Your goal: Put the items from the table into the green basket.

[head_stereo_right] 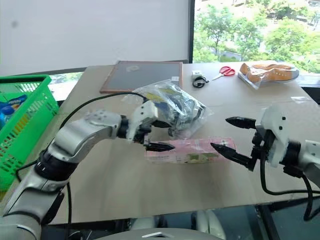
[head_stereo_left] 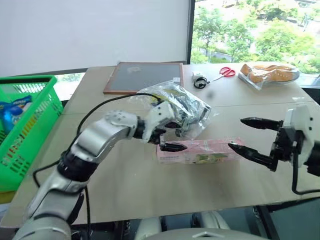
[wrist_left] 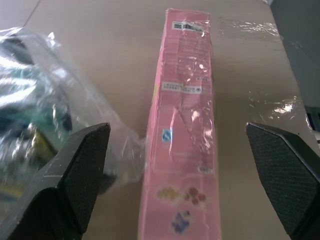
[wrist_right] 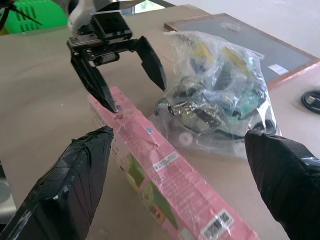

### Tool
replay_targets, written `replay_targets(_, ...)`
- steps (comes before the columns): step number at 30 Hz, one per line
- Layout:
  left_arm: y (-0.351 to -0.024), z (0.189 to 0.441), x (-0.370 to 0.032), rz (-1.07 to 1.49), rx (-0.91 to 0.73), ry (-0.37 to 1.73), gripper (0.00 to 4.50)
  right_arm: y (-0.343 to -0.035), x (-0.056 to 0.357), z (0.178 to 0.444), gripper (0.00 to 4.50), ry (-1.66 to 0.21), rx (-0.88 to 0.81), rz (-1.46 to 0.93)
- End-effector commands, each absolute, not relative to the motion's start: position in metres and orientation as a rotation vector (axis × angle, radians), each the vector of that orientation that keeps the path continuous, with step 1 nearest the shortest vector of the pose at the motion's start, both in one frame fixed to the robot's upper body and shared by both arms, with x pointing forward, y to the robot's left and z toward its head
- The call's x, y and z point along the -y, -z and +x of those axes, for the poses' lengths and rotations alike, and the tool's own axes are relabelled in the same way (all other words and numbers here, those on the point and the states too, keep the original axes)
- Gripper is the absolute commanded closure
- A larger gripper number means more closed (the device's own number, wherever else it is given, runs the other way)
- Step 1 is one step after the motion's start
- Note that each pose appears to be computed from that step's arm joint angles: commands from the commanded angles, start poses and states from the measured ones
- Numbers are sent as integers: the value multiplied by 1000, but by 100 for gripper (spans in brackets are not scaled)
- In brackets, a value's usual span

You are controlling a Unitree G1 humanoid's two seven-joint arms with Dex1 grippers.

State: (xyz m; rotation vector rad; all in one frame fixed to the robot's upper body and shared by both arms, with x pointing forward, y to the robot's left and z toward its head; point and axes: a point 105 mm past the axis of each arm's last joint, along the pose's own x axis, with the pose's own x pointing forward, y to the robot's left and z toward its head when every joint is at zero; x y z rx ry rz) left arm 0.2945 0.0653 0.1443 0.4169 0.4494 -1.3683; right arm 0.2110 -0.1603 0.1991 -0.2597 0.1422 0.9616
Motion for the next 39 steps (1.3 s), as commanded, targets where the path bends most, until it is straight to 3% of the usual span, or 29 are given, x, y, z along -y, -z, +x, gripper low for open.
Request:
replay_targets(1, -132, 302, -60, 528, -527, 1368, 4, -208, 158, 203, 0, -932, -85, -293)
replay_targets(10, -118, 291, -45, 579, -653, 1460, 4, -200, 166, 187, 0, -915, -139, -295)
replay_targets(16, -90, 298, -44, 722, -762, 1390, 4, -200, 167, 187, 0, -913, -139, -301)
replay_targets(21, -78, 304, -35, 782, -753, 1362, 4, -199, 167, 185, 0, -910, -142, -302)
replay_targets(24, -68, 299, -36, 805, -767, 1386, 84, -196, 167, 183, 0, -913, -156, -299)
replay_targets(28, -71, 293, -36, 796, -747, 1414, 254, -192, 169, 178, 0, -921, -186, -297)
replay_targets(30, -79, 294, -35, 763, -703, 1415, 317, -190, 172, 176, 0, -923, -211, -312)
replay_targets(39, -135, 295, -59, 509, -590, 1297, 317, -192, 172, 184, 0, -989, -197, -337)
